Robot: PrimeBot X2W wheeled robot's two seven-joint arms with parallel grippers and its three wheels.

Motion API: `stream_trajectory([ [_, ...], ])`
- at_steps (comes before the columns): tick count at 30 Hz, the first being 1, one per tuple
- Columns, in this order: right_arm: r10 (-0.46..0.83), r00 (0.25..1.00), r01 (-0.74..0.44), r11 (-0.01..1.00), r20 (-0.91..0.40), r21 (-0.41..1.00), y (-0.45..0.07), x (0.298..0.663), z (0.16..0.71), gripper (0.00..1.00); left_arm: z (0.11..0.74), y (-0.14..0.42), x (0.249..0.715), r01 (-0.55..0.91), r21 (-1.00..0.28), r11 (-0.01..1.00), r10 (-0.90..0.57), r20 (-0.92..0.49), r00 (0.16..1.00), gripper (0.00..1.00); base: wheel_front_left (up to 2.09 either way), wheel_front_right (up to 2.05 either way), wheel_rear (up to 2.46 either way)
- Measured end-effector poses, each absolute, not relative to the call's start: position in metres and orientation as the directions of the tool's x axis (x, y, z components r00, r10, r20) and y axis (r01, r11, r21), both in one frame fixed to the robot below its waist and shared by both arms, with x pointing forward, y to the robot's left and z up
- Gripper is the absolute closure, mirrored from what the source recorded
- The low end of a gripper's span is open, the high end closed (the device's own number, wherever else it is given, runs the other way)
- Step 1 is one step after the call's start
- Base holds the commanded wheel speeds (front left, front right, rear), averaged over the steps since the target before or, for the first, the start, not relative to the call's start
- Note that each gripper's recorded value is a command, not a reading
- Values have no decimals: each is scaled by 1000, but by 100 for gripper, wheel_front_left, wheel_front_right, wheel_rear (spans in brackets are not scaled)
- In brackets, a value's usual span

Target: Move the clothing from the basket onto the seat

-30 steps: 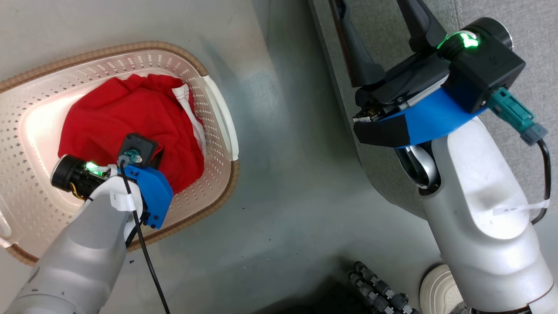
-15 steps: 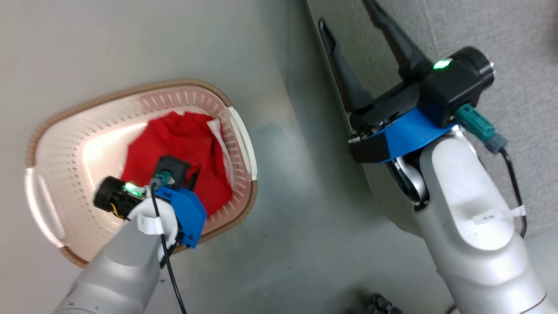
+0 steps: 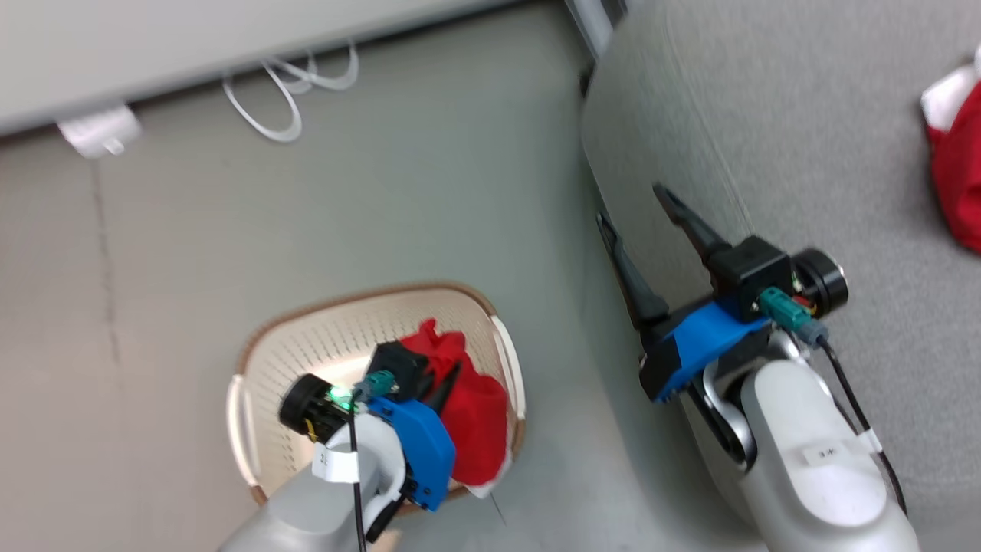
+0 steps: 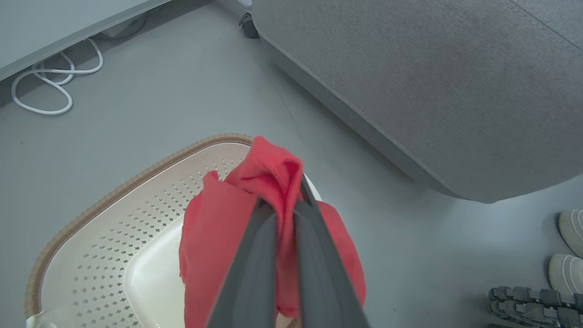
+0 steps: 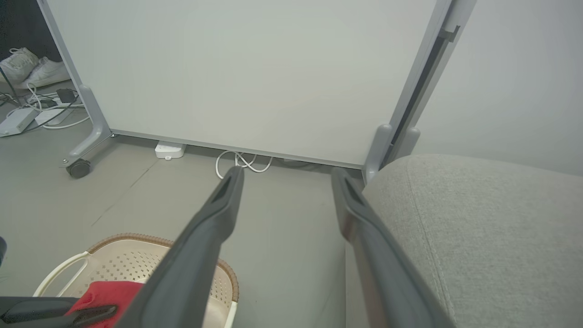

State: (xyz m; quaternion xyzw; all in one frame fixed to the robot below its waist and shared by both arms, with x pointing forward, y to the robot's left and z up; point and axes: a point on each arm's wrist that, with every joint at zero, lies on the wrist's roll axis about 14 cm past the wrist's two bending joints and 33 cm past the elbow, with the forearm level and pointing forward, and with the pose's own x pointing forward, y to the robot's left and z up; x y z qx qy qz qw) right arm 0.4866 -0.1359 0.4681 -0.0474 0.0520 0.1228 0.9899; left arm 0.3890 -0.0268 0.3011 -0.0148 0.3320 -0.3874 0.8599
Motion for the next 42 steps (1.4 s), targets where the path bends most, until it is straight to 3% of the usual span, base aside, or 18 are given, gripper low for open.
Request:
stream_trajectory([
  [12,309,950,-311,949,-39,-59,-103,431,519,0,448,-36,399,702,-172,691,-719,-260,644,100,0,0,0],
  [24,377,925,-374,925,38,-62,-75,406,556,0,549,-46,404,728,-67,682,-731,-52,681,100,0,0,0],
  [42,430,902,-430,903,34,-25,-57,396,557,0,561,-61,411,747,-73,661,-750,-18,662,100,0,0,0],
])
